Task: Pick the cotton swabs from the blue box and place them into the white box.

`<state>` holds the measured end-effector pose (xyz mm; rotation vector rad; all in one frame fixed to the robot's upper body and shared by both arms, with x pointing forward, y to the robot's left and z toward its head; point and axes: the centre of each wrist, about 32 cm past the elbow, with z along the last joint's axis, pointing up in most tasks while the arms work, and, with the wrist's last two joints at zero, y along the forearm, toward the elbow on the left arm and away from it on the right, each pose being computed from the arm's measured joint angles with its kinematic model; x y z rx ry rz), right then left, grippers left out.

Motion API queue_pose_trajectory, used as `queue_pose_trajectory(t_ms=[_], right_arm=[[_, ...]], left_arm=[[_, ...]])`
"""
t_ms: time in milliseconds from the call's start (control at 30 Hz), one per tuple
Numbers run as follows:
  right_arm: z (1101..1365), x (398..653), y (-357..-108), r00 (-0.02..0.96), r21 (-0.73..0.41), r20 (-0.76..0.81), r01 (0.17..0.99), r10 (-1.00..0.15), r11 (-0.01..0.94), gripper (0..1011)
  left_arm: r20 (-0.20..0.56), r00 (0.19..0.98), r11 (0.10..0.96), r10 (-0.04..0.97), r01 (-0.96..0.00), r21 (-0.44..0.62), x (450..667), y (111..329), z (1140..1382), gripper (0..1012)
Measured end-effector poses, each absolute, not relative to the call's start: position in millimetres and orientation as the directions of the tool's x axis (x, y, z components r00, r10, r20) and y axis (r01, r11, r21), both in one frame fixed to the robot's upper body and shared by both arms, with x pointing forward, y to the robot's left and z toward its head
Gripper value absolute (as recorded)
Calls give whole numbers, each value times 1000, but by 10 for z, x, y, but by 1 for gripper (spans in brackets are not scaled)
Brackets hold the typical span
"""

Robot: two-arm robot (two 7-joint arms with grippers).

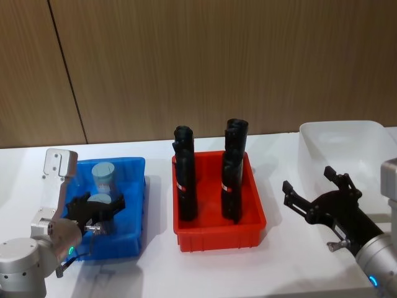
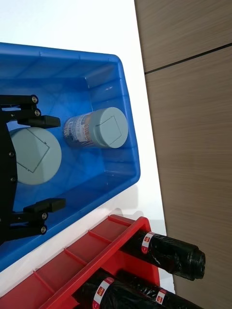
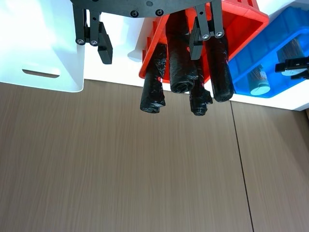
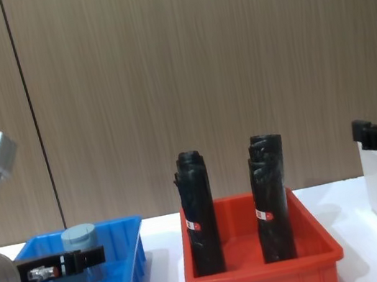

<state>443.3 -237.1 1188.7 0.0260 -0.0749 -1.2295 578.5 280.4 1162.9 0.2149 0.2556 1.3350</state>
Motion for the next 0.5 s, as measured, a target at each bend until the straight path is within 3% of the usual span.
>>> queue_pose_trajectory(t_ms=[333,500], right_arm=[[11887,4433,-2371,333,60,43,940,-942,335,1002],[11887,4433,-2371,333,60,43,940,-942,335,1002]], left_arm=[[-66,214,224,975,-927,301,5803,2801,11622,677],[-62,211,220,975,-929,298,5794,2796,11649,659]])
